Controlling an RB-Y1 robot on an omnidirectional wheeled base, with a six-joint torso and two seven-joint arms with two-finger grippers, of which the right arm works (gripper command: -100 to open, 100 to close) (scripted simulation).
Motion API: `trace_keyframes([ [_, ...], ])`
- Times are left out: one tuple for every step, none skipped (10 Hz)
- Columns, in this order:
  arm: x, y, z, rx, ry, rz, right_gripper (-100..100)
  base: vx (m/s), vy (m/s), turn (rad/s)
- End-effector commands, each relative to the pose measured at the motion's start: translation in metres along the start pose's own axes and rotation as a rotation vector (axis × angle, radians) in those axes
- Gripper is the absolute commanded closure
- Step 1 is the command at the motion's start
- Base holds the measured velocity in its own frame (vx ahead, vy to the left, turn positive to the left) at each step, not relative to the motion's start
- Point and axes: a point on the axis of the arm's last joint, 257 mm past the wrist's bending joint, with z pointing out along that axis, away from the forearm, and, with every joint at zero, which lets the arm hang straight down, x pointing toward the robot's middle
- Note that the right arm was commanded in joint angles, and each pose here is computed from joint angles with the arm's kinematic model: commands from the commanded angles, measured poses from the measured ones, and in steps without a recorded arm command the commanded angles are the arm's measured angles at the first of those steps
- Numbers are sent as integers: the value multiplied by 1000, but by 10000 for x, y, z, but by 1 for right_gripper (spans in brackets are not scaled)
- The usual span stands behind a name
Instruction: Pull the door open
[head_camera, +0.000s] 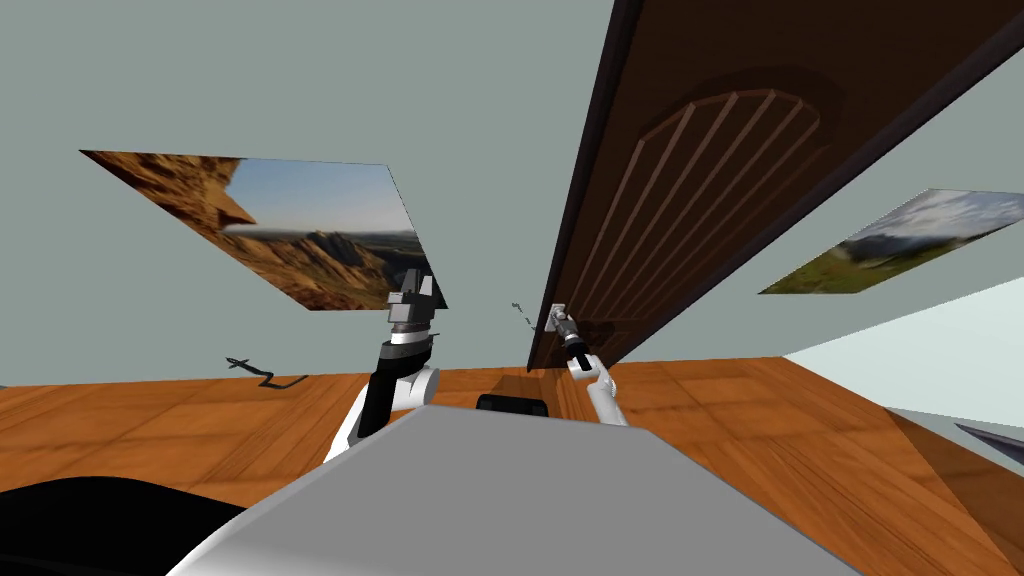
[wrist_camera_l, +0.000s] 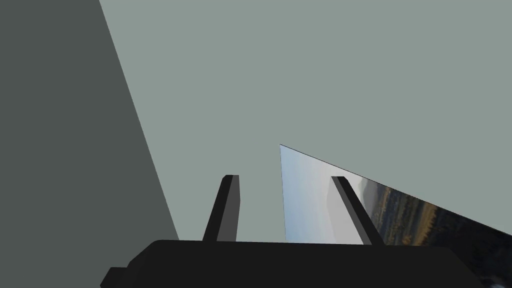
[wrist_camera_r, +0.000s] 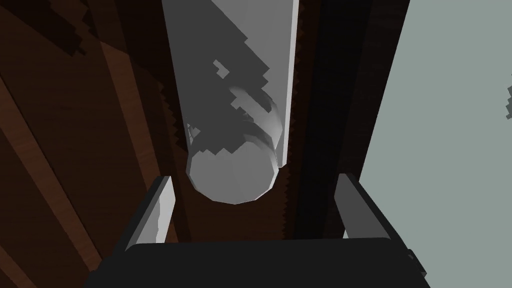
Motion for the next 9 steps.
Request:
trace_keyframes([
  [36,-80,18,30,3,3,-100,30,-62,227],
  [48,-122,28,46,5,6,-100,16,-77,189],
  [68,-181,43,68,9,11,-100,15,-104,246],
  [57,-157,49,55,6,10,-100,8,-54,59],
  [57,-157,49,55,6,10,100,-1,8,-53],
  [57,-157,49,55,6,10,100,-1,20,-18],
  [57,-157,49,55,6,10,100,1,13,-6],
  [57,-157,49,55,6,10,100,0,0,0],
  [57,-157,49,55,6,10,100,0,0,0],
])
